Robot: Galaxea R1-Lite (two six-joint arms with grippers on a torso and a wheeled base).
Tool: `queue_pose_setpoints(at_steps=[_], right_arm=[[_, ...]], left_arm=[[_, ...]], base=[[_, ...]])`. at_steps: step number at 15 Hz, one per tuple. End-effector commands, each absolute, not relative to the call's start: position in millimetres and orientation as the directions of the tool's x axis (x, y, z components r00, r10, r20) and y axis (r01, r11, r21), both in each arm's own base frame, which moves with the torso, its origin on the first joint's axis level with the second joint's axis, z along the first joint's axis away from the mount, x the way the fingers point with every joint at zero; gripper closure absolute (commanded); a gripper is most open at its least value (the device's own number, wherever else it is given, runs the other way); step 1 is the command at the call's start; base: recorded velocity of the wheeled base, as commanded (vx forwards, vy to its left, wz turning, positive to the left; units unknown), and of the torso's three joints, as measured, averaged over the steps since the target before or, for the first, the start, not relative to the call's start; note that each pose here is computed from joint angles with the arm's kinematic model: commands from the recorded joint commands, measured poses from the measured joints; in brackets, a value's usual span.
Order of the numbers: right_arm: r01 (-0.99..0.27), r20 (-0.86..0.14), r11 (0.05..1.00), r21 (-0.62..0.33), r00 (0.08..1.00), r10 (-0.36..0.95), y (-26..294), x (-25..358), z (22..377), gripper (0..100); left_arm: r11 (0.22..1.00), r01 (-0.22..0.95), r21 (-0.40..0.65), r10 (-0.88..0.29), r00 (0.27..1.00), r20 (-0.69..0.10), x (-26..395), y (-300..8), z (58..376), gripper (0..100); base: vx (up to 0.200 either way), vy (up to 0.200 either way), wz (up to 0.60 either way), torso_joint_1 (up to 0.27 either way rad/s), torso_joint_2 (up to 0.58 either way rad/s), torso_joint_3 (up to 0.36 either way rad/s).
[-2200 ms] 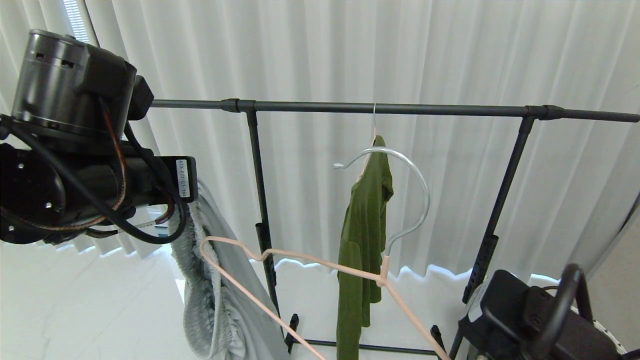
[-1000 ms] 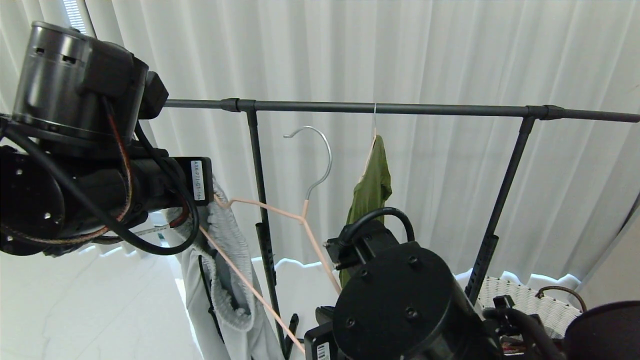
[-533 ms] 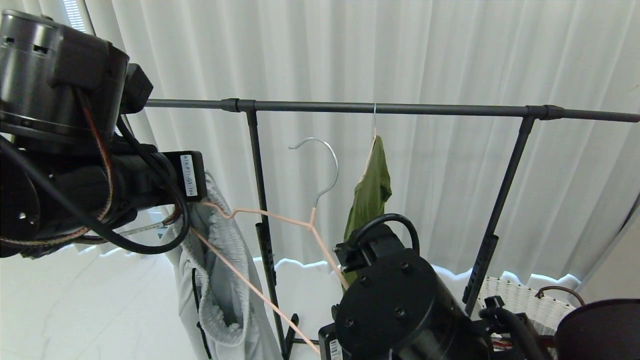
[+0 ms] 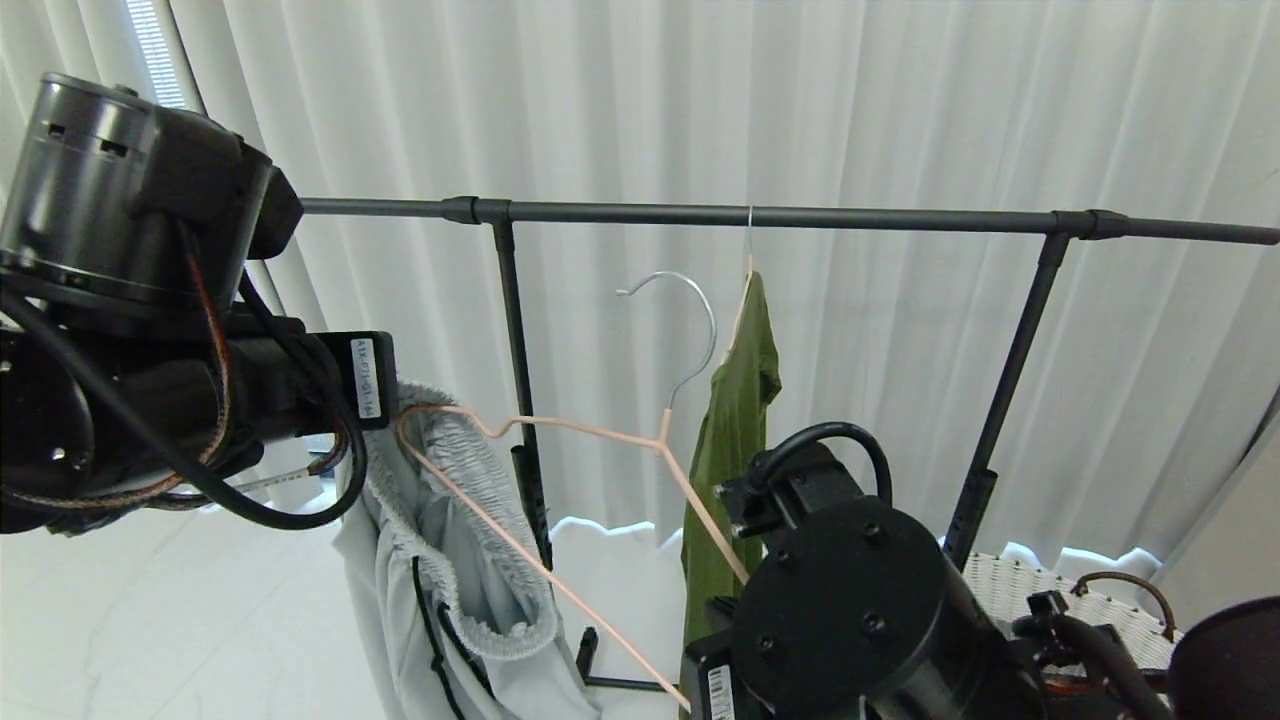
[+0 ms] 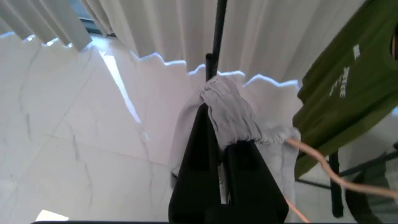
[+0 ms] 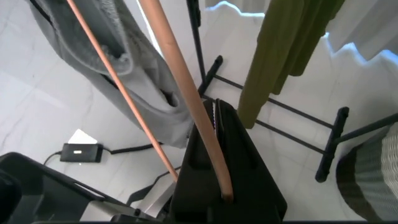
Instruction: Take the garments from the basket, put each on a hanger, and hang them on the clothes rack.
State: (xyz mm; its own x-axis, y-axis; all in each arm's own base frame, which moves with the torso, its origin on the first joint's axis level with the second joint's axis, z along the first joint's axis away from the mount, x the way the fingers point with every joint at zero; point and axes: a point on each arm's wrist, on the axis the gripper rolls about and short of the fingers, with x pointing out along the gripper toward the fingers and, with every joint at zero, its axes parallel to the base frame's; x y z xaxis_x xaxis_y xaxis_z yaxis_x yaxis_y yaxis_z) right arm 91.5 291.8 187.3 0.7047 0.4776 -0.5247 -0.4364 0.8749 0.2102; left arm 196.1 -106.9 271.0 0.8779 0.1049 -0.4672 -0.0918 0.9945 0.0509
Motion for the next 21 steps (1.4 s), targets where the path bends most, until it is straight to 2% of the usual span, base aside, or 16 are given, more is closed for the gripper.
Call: queue_pose_setpoints(at_steps=[1, 4, 7, 9, 12, 14, 21], right_arm=[[-0.436, -0.518, 0.873, 0.218, 0.707, 0.482, 292.0, 92.3, 189.6, 100], [-0.445, -0.507, 0.865, 0.231, 0.704, 0.498, 298.1, 91.9, 192.4, 100], [-0.467, -0.519, 0.862, 0.198, 0.696, 0.497, 299.1, 89.7, 188.4, 100], [-0.471, -0.527, 0.861, 0.189, 0.691, 0.494, 303.6, 90.7, 184.0, 100], [-0.512, -0.537, 0.84, 0.179, 0.664, 0.52, 311.8, 81.4, 178.4, 100], [-0.529, -0.506, 0.823, 0.208, 0.662, 0.553, 317.6, 78.5, 179.3, 100], [-0.541, -0.465, 0.811, 0.221, 0.673, 0.575, 316.1, 73.5, 189.7, 100]], left_arm=[[0.999, 0.007, 0.051, 0.018, 0.882, -0.47, 182.9, -124.5, 270.9, 100], [0.995, 0.094, 0.021, -0.073, 0.881, -0.467, 170.6, -141.3, 272.6, 100], [0.987, 0.157, -0.036, -0.156, 0.88, -0.448, 160.9, -145.9, 282.2, 100], [0.953, 0.276, -0.125, -0.303, 0.853, -0.424, 143.1, -143.9, 295.2, 100], [0.864, 0.447, -0.233, -0.504, 0.771, -0.389, 124.5, -131.4, 309.2, 100], [0.849, 0.468, -0.245, -0.528, 0.757, -0.385, 121.8, -129.6, 310.3, 100], [0.843, 0.486, -0.229, -0.536, 0.734, -0.417, 118.6, -134.1, 300.4, 100]], base=[[0.0, 0.0, 0.0, 0.0, 0.0, 0.0], [0.0, 0.0, 0.0, 0.0, 0.0, 0.0], [0.0, 0.0, 0.0, 0.0, 0.0, 0.0], [0.0, 0.0, 0.0, 0.0, 0.0, 0.0], [0.0, 0.0, 0.0, 0.0, 0.0, 0.0], [0.0, 0.0, 0.0, 0.0, 0.0, 0.0], [0.0, 0.0, 0.0, 0.0, 0.0, 0.0]])
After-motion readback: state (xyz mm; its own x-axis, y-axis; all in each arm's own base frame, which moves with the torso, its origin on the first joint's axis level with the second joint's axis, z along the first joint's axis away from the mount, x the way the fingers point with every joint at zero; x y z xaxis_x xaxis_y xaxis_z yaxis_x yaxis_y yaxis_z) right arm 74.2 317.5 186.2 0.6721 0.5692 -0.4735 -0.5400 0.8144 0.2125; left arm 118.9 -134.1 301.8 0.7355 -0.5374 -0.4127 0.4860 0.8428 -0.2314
